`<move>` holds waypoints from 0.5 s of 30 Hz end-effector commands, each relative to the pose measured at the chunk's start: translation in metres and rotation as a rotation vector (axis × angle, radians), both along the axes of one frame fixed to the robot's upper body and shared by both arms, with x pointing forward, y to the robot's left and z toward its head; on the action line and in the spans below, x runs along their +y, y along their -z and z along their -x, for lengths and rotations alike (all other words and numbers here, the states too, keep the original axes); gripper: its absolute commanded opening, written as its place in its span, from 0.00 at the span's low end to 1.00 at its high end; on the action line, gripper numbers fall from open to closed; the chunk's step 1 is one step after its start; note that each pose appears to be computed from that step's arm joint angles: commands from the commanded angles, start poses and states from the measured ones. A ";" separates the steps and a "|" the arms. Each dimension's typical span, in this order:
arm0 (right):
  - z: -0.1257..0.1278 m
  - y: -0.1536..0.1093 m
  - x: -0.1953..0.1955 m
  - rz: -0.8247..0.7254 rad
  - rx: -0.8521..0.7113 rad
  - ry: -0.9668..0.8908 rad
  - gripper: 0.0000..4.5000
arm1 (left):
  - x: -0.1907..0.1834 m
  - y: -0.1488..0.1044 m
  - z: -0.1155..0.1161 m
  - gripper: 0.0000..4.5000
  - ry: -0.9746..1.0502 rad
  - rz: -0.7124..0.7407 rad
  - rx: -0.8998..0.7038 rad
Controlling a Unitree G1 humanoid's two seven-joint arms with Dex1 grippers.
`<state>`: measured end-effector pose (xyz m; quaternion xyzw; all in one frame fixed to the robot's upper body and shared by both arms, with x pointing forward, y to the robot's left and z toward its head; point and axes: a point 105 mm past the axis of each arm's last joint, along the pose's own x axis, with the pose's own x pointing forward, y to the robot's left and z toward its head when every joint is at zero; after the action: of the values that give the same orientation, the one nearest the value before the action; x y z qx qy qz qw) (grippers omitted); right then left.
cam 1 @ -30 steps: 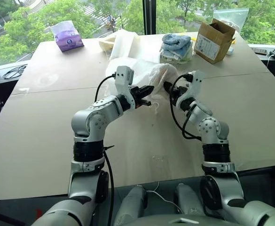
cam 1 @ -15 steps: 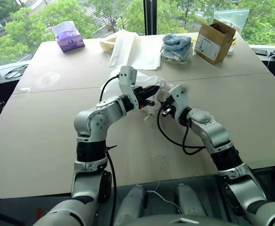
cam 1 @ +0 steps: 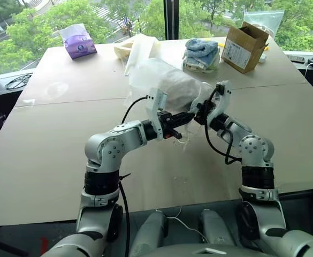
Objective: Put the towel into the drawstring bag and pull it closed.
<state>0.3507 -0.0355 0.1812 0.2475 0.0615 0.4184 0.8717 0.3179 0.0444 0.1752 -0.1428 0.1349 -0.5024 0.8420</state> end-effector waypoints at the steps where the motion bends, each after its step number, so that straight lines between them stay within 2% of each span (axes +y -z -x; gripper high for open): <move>1: 0.006 -0.001 0.012 0.092 -0.096 -0.020 0.02 | 0.002 -0.019 0.000 0.00 0.035 0.039 -0.114; 3: -0.003 0.001 0.004 0.125 -0.116 0.041 0.26 | 0.005 -0.023 -0.003 0.00 0.038 0.054 -0.133; 5: -0.009 0.001 -0.001 0.144 -0.131 0.077 0.44 | 0.008 -0.025 -0.005 0.00 0.039 0.057 -0.156; 10: -0.012 0.006 -0.010 0.199 -0.142 0.118 0.97 | 0.018 -0.033 -0.019 0.00 -0.003 0.063 -0.203; 15: -0.014 0.017 -0.025 0.272 -0.131 0.166 0.99 | 0.027 -0.043 -0.032 0.00 -0.043 0.072 -0.247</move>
<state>0.3704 -0.0662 0.1718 0.1173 0.0257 0.3359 0.9342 0.3458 0.0654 0.1798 -0.1287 0.0885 -0.5010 0.8512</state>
